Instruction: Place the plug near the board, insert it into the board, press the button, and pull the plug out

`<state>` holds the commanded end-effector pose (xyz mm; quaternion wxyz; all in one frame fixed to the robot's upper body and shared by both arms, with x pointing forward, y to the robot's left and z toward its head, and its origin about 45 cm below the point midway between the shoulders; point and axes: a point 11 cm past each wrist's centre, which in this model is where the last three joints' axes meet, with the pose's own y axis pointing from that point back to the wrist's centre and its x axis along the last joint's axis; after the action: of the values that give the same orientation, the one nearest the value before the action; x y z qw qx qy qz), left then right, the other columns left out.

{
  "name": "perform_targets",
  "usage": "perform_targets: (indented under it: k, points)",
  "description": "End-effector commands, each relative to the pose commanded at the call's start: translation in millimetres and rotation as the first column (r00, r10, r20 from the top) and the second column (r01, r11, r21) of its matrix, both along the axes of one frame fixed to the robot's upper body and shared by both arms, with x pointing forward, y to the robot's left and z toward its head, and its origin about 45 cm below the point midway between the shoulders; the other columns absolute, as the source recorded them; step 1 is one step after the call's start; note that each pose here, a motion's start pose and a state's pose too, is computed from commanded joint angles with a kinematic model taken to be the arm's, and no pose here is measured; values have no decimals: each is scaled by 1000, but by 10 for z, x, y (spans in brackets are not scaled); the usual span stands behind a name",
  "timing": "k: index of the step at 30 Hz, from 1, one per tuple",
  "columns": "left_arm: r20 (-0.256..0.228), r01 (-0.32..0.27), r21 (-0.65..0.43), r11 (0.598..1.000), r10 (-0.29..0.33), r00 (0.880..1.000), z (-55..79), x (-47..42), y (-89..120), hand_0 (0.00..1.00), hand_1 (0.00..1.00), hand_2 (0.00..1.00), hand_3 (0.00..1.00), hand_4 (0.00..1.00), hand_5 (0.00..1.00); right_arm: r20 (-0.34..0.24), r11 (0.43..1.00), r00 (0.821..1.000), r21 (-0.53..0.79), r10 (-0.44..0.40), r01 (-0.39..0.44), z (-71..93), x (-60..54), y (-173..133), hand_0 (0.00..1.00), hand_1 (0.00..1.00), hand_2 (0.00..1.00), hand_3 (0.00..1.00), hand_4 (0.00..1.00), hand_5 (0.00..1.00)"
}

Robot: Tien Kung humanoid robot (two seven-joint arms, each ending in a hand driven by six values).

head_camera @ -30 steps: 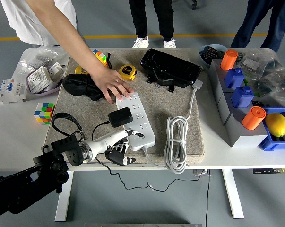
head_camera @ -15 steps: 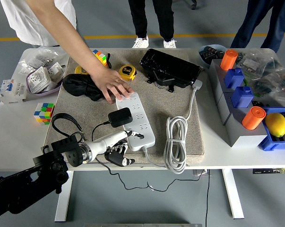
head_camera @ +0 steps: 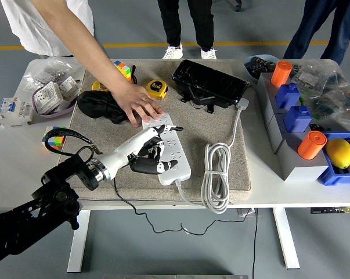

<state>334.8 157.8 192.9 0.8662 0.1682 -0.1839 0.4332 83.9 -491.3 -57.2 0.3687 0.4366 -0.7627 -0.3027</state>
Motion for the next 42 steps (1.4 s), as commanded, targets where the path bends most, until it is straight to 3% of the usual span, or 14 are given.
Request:
perform_targets:
  k: [1, 6, 7, 12, 13, 18, 19, 24, 25, 30, 33, 36, 37, 42]
  points:
    - [11, -10, -24, 1000, 10, 1000, 23, 8, 7, 241, 348, 502, 731, 920, 367, -1, 1000, 1000, 1, -1, 1, -3, -5, 3, 614, 609, 565, 536, 669, 169]
    - [43, -66, -97, 993, 71, 997, 61, 65, 62, 241, 348, 502, 731, 920, 367, -3, 1000, 1000, 5, -4, 4, -17, -21, 22, 614, 609, 565, 536, 669, 169]
    - [52, -73, -99, 992, 79, 996, 63, 74, 68, 503, 629, 649, 743, 953, 417, -3, 1000, 1000, 6, -4, 4, -18, -23, 25, 615, 609, 566, 538, 672, 168]
    - [115, -99, -71, 993, 106, 988, 69, 128, 76, 503, 629, 649, 743, 953, 417, -1, 1000, 1000, 7, -4, 4, -19, -16, 29, 615, 609, 566, 538, 672, 168]
    - [137, -106, -46, 993, 112, 984, 60, 146, 73, 860, 830, 795, 761, 998, 449, 0, 1000, 1000, 7, -6, 6, -18, -15, 29, 615, 609, 565, 537, 670, 170]
    - [199, -133, 68, 989, 117, 973, -7, 203, 70, 860, 830, 795, 761, 998, 449, 3, 1000, 1000, 8, -9, 9, -16, -10, 29, 615, 609, 565, 537, 670, 170]
    - [209, -139, 90, 986, 118, 971, -20, 213, 72, 897, 896, 903, 819, 998, 485, 3, 1000, 1000, 8, -10, 10, -17, -14, 29, 615, 609, 566, 537, 671, 170]
    - [243, -163, 196, 967, 114, 963, -105, 254, 90, 897, 896, 903, 819, 998, 485, -3, 1000, 1000, 9, -13, 13, -29, -38, 38, 615, 609, 566, 537, 671, 170]
    - [254, -171, 214, 962, 114, 961, -116, 262, 96, 833, 837, 872, 814, 998, 431, -3, 1000, 1000, 10, -13, 13, -30, -39, 41, 614, 609, 566, 537, 672, 170]
    - [316, -213, 307, 928, 111, 942, -156, 303, 125, 833, 837, 872, 814, 998, 431, -3, 1000, 1000, 12, -12, 12, -34, -37, 49, 614, 609, 566, 537, 672, 170]
    - [341, -242, 351, 905, 117, 933, -182, 334, 150, 777, 776, 828, 798, 998, 446, -2, 1000, 1000, 12, -9, 9, -33, -30, 51, 613, 609, 566, 537, 671, 171]
    - [341, -254, 377, 891, 121, 932, -225, 357, 170, 777, 776, 828, 798, 998, 446, 0, 1000, 1000, 12, -11, 11, -33, -23, 54, 613, 609, 566, 537, 671, 171]
    - [339, -257, 391, 884, 121, 933, -249, 365, 178, 690, 692, 742, 758, 998, 443, 0, 1000, 1000, 12, -11, 11, -32, -22, 54, 614, 609, 566, 537, 671, 171]
    - [327, -260, 424, 868, 121, 937, -331, 385, 197, 690, 692, 742, 758, 998, 443, 1, 1000, 1000, 11, -12, 12, -28, -26, 45, 614, 609, 566, 537, 671, 171]
